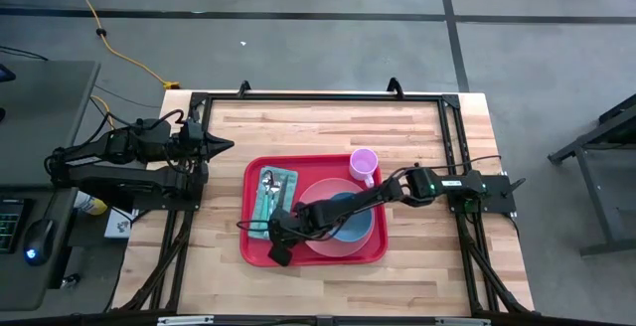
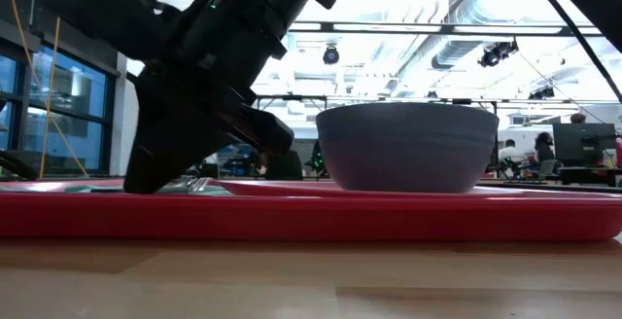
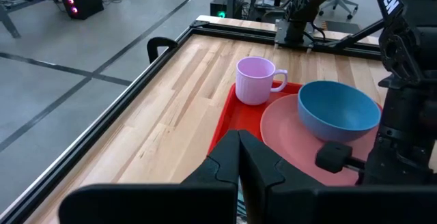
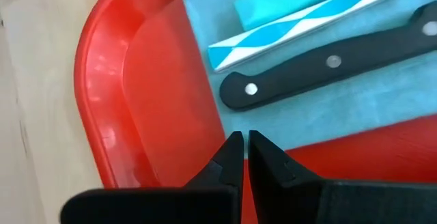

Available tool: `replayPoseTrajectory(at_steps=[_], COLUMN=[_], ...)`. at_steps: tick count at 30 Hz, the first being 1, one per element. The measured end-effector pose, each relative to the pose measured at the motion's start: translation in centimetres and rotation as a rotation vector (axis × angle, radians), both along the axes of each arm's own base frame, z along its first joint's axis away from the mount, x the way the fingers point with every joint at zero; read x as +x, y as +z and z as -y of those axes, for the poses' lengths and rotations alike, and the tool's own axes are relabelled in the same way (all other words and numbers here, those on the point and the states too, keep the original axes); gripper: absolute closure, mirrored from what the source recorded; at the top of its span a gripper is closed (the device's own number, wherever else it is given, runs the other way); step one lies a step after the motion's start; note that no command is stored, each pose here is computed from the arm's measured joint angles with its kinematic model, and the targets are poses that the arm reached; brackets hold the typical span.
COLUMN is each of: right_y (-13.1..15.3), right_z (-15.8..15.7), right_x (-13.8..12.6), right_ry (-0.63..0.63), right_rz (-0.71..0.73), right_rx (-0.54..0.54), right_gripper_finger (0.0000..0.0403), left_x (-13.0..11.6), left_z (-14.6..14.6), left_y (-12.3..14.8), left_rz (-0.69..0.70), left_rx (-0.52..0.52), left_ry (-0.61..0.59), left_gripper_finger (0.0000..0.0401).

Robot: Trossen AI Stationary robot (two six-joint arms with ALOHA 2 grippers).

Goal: Set up tray
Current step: Adjust the blue napkin to align with the pink plate

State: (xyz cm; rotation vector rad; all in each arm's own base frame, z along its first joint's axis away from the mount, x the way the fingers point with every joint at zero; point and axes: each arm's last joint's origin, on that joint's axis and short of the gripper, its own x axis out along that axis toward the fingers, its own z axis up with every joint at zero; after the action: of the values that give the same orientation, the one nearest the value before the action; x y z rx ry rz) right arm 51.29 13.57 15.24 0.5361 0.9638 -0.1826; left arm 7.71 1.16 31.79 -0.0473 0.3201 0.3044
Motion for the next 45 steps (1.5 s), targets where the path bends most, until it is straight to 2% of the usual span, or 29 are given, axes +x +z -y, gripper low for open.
replayPoseTrajectory(at_steps=[19, 24, 45], right_y=[0.0, -1.2, -1.3], right_z=[0.9, 0.4, -1.7], right_x=[0.4, 0.6, -0.7], right_ry=[0.022, 0.039, 0.084], right_rz=[0.016, 0.006, -0.082], right_rx=[-0.006, 0.025, 0.031], right_gripper_finger=[0.0403, 0.0403, 0.0403], left_x=[0.0, 0.0, -0.1], left_z=[0.0, 0.0, 0.0], left_y=[-0.1, -0.1, -0.2], left_rz=[-0.009, -0.009, -0.026], left_rx=[-0.001, -0.001, -0.002], left_ry=[0.0, 0.0, 0.0], left_gripper_finger=[0.0364, 0.0364, 0.0364])
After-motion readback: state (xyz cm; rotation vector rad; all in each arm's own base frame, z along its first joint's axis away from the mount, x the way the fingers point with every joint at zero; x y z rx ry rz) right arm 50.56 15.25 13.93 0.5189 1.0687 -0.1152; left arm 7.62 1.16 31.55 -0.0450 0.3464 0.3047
